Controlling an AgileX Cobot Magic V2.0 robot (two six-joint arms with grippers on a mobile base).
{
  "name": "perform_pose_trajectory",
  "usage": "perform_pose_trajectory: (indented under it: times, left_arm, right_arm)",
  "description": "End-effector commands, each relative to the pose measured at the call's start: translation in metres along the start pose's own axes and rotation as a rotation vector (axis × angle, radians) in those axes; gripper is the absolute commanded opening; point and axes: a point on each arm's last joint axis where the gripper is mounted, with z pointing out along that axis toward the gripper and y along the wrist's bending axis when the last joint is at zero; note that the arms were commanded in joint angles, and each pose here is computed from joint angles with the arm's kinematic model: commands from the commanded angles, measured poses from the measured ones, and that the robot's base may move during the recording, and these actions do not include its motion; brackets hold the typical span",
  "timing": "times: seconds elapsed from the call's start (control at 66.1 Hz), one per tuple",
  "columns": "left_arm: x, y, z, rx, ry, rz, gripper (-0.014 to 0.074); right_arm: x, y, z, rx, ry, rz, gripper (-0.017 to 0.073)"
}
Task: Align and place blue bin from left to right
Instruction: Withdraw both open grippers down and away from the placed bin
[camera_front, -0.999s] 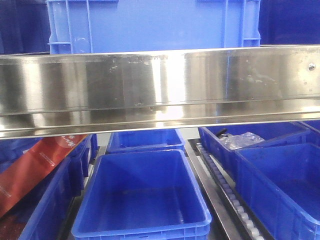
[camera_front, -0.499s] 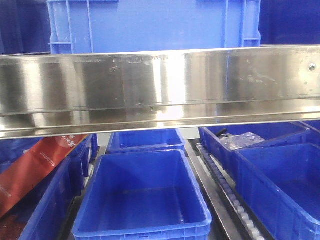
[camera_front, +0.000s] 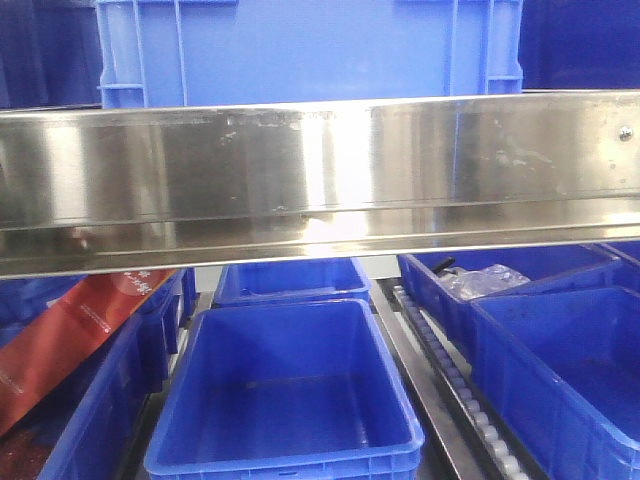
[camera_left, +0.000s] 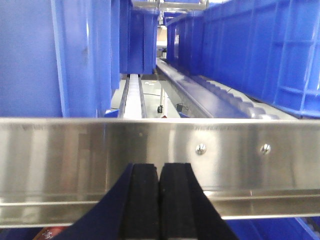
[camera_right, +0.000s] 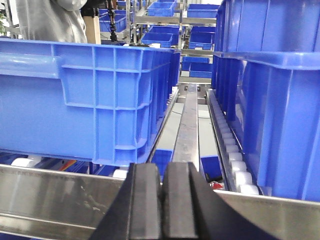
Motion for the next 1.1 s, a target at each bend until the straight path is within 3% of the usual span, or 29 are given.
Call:
perform_pose_trajectory:
  times: [0.0, 0.848, 1.09]
  left_arm:
    - [-0.004, 0.000, -0.001, 0.003, -0.056, -0.009, -0.0111]
    - [-0.005, 0.000, -0.001, 0.003, -0.063, -0.007, -0.0111]
    - [-0.005, 0.000, -0.001, 0.003, -0.063, -0.007, -0.0111]
  right_arm:
    - [-0.002, 0.000, -0.001, 0.004, -0.034, -0.011, -0.0070]
    - [-0.003, 0.000, -0.002, 0.006, -0.039, -0.011, -0.0070]
    - [0.013, -0.013, -0.014, 0.195, -0.029, -0.022, -0.0070]
